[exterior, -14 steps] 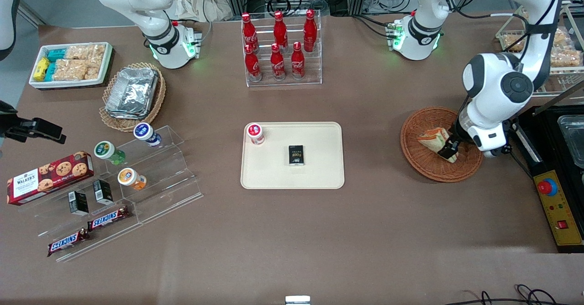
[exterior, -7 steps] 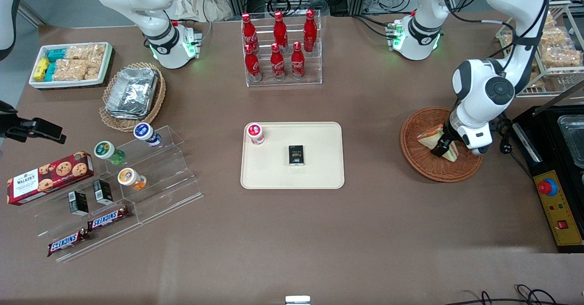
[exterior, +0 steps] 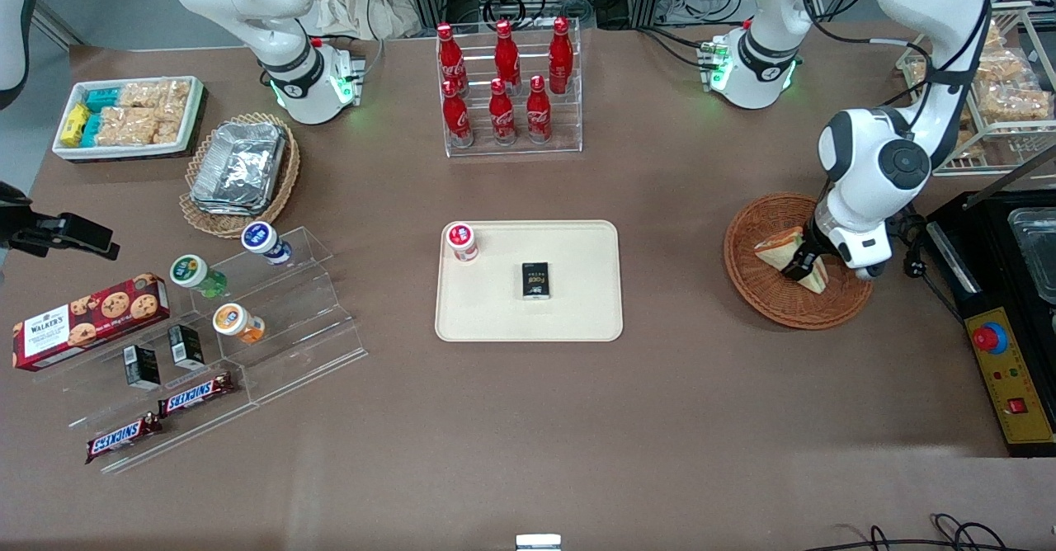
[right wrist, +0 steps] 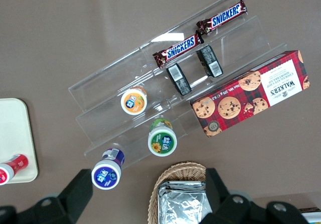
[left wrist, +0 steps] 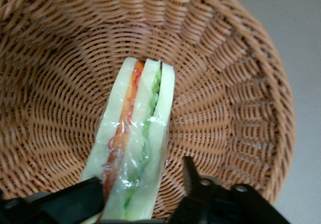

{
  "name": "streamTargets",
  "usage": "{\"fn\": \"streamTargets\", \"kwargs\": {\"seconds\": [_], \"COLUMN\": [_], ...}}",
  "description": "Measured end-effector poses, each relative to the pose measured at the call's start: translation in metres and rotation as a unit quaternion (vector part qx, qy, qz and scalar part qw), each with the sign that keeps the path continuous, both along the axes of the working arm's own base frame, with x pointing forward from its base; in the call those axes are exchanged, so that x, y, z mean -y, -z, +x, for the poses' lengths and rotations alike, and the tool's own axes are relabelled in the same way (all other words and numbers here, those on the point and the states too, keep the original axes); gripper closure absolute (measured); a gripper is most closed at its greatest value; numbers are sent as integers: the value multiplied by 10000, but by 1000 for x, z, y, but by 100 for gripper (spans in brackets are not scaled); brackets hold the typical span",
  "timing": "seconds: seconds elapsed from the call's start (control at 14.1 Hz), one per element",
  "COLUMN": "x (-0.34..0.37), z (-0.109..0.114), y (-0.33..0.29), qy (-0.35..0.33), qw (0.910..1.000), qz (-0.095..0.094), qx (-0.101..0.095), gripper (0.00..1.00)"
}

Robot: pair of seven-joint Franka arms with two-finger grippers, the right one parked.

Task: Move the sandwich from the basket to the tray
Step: 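Lower the open left gripper and close it on the sandwich, then lift the sandwich up out of the basket with the left gripper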

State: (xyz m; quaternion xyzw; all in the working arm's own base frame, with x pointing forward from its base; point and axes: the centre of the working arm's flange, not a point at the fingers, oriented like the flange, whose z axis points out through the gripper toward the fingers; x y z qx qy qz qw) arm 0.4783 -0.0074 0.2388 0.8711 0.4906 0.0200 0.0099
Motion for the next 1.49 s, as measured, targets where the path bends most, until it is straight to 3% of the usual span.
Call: {"fn": "streamTargets", "kwargs": {"seconds": [0.35, 0.5, 0.92, 1.21, 1.49], "x": [3, 4, 5, 12, 32], "z": [13, 19, 23, 35, 59], "y": [-21, -32, -52, -91, -175], "qy": [-37, -76, -138, -42, 307], "qw": [9997, 9997, 9997, 9999, 9989], "qz": [-13, -20, -27, -19, -11], "qx": [220, 240, 179, -110, -361], "gripper": [85, 98, 98, 98, 98]}}
